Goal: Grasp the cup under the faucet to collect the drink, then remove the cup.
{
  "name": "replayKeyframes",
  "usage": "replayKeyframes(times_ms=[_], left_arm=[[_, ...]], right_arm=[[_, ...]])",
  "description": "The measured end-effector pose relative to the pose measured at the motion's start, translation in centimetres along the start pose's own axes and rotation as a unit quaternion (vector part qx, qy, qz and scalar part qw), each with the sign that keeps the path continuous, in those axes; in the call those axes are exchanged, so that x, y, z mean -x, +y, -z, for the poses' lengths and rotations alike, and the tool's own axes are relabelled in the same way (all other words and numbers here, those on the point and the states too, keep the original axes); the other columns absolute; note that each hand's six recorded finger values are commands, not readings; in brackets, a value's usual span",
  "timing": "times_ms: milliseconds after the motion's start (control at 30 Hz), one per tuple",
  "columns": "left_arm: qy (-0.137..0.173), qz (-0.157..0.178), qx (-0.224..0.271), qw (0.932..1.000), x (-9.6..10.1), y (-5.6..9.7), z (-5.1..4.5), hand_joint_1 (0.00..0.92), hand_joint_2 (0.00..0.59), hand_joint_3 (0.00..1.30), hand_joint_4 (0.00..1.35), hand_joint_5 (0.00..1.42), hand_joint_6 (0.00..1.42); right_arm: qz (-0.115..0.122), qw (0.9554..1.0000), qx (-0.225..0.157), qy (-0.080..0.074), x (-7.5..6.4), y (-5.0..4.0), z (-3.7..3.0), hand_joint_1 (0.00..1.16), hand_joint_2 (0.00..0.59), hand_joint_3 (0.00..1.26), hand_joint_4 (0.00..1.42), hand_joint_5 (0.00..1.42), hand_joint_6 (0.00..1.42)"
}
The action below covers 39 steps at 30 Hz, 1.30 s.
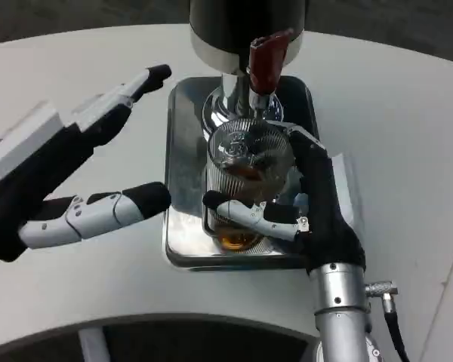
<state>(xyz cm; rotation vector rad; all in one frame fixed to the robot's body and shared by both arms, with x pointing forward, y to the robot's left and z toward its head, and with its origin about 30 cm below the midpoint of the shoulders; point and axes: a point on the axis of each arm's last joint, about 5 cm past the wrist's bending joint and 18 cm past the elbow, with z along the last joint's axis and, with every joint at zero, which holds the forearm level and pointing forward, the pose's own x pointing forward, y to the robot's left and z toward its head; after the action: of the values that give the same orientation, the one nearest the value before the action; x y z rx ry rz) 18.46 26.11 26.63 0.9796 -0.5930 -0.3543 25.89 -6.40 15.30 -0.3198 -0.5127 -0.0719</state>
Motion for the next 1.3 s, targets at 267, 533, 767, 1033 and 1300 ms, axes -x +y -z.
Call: replayKeyframes(times_ms=[267,533,767,1033,1300], left_arm=[[0.078,0.034,-0.019,0.9962,1.8,-0.8,0.09,0.0,0.122,0.0,0.0,0.0,0.0],[0.129,0.079,-0.078,0.9853,2.2,-1.3,-0.55,0.0,0.071,0.0,0.0,0.0,0.0],[0.159,0.129,-0.151,0.9671,3.0,-2.1,-1.12,0.0,0.047,0.0,0.0,0.0,0.0],[0.154,0.142,-0.2,0.957,3.7,-3.0,-2.13,0.0,0.019,0.0,0.0,0.0,0.0],[0.16,0.119,-0.213,0.9564,4.6,-3.8,-2.73,0.0,0.0,0.0,0.0,0.0,0.0]], right_arm=[[-0.018,0.9998,-0.003,0.008,1.6,-0.59,-0.16,1.16,0.118,0.7,0.91,0.96,1.28],[-0.039,0.9992,-0.007,0.009,2.8,-1.0,-0.47,1.15,0.116,0.71,0.92,0.96,1.29],[-0.063,0.9976,-0.008,-0.027,3.5,-2.75,-1.87,1.15,0.116,0.72,0.93,0.97,1.31],[-0.077,0.9951,-0.003,-0.061,4.3,-3.88,-3.63,1.16,0.121,0.72,0.94,0.98,1.32],[-0.11,0.991,-0.003,-0.076,5.1,-4.44,-4.51,1.16,0.124,0.73,0.94,0.98,1.32]])
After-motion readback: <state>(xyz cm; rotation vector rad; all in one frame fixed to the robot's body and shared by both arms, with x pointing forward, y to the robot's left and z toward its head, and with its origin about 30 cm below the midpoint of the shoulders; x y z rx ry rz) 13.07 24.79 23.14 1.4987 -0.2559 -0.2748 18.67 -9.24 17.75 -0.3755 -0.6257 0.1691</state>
